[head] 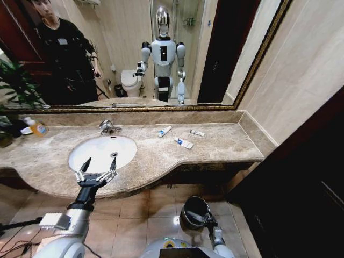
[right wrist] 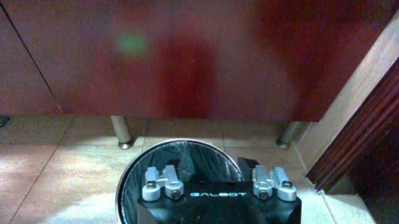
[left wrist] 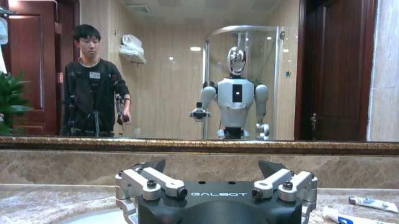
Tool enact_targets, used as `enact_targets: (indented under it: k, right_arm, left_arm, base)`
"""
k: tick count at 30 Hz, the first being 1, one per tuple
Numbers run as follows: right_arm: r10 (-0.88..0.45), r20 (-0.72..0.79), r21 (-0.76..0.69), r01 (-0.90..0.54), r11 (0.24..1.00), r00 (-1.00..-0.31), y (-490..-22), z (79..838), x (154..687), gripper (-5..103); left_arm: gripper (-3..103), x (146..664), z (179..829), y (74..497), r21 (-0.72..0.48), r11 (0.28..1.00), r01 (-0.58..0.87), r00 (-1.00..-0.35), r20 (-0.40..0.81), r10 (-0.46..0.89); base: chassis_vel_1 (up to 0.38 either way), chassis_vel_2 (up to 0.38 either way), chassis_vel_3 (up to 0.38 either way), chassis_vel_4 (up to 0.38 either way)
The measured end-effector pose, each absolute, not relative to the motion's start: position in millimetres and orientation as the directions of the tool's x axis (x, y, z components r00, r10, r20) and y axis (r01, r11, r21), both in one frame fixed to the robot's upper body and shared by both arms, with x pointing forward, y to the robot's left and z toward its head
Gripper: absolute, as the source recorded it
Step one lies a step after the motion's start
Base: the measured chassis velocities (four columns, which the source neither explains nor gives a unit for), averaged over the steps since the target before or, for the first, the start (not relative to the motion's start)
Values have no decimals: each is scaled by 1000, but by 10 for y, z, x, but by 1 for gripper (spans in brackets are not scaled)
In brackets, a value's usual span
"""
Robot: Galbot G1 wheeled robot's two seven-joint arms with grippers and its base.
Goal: Pick up the trash from the sink and place it in the trash bin.
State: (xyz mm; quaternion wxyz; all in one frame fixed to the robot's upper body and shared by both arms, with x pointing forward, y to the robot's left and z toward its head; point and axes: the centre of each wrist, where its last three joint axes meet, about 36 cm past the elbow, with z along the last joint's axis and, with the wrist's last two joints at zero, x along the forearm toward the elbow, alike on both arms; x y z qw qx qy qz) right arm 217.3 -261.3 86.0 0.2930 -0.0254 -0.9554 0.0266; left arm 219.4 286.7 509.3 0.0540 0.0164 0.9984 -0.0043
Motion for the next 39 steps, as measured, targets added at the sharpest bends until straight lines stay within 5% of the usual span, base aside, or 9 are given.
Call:
enact_targets:
  k: [1, 4, 6, 12, 27, 39]
  right_arm:
    - [64, 559, -66, 33, 997, -827, -2613, 860, 2173, 54]
    - [62, 556, -63, 32, 998, -829, -2597, 871, 2155, 77]
    - [60, 554, -61, 32, 998, -830, -2592, 880, 2149, 77]
    - [52, 539, -58, 24, 998, -841, -2598, 955, 2147, 99]
    - [33, 416, -77, 0, 997, -909, -2735, 1633, 2052, 100]
    - [-101, 163, -59, -112, 992, -982, -2479, 2971, 2016, 100]
  left_arm:
    - [100, 2194, 5093, 2867, -7, 999, 33, -994, -108, 32]
    - [100, 2194, 5093, 2867, -7, 999, 33, -994, -108, 32]
    - [100, 2194, 5093, 2867, -7, 999, 33, -994, -108, 32]
    - [100, 2194, 5093, 2867, -7, 999, 33, -994, -108, 32]
    - [100, 2194, 5093, 2867, -7, 999, 33, -994, -108, 32]
    - [100, 2194, 5093, 2868, -7, 999, 33, -994, -108, 32]
  base:
    - [0, 0, 0, 0]
    - [0, 0, 0, 0]
    - [0, 0, 0, 0]
    - [0, 0, 0, 0]
    - [0, 0, 0, 0]
    - [0, 0, 0, 0]
